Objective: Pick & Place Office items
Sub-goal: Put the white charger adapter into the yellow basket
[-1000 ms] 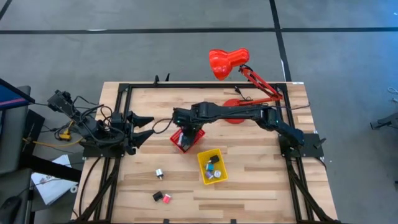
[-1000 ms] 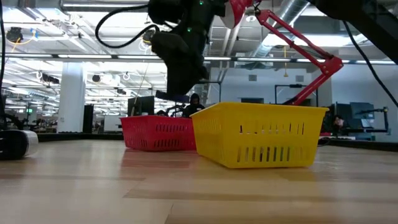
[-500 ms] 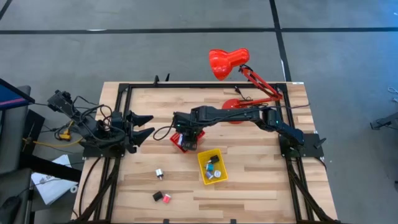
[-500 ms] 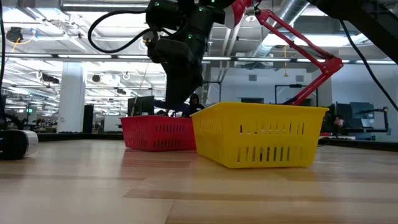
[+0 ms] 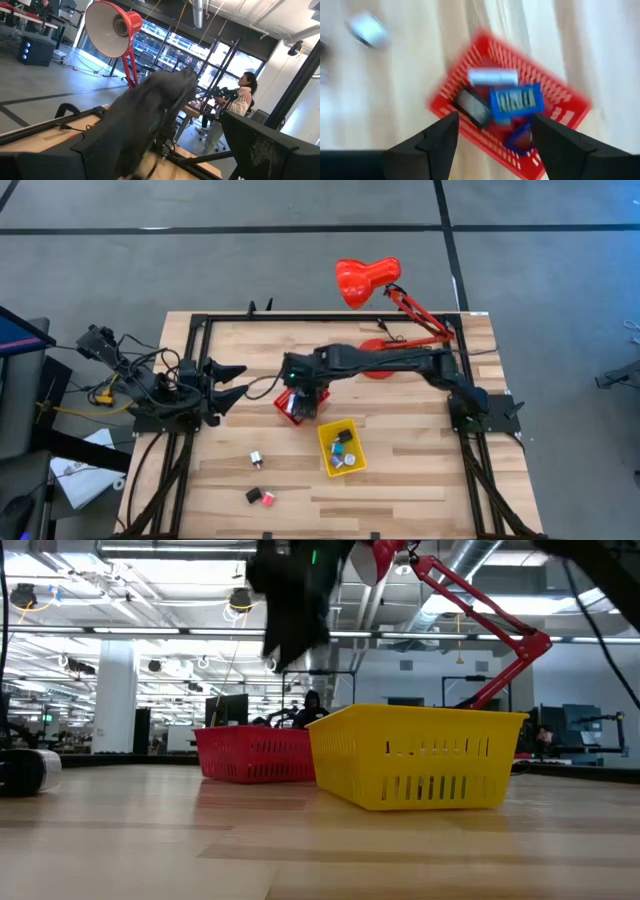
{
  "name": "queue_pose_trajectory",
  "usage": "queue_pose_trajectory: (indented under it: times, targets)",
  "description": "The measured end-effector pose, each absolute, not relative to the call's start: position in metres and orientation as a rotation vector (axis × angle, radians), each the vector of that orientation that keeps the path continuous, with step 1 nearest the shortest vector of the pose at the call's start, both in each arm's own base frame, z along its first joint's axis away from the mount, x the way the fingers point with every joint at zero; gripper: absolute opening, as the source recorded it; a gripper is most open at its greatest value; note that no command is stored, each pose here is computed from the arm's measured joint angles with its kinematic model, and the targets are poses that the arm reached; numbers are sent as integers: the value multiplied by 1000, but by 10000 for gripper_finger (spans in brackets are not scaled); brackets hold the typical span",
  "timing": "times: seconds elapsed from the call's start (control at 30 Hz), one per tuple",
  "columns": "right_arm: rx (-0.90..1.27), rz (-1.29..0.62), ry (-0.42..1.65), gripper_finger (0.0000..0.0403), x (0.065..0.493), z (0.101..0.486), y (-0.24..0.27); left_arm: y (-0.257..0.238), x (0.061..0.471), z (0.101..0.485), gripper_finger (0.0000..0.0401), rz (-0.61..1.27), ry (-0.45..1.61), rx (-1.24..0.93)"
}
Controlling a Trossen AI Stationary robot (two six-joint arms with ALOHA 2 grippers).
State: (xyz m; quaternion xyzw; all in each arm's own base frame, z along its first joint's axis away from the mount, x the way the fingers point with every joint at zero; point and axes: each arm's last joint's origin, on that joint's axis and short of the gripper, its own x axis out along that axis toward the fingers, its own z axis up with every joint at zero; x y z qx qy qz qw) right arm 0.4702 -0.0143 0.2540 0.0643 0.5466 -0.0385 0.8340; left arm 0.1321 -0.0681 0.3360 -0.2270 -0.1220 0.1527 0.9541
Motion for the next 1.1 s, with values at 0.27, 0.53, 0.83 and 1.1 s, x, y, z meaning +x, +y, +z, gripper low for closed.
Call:
queue_pose_trajectory:
  times: [0.27,0.53,0.83,1.1]
  targets:
    - [87,-76,734,239,434,368,11,-69,133,334,324,309,-231,-443]
    - [-13,-4,567,240,382,434,42,-70,134,323,324,314,-159,-453]
    - [-10,86,372,240,365,439,73,-76,142,315,324,324,-113,-434]
    - [200,85,159,240,318,409,79,-83,150,299,324,296,-16,-444]
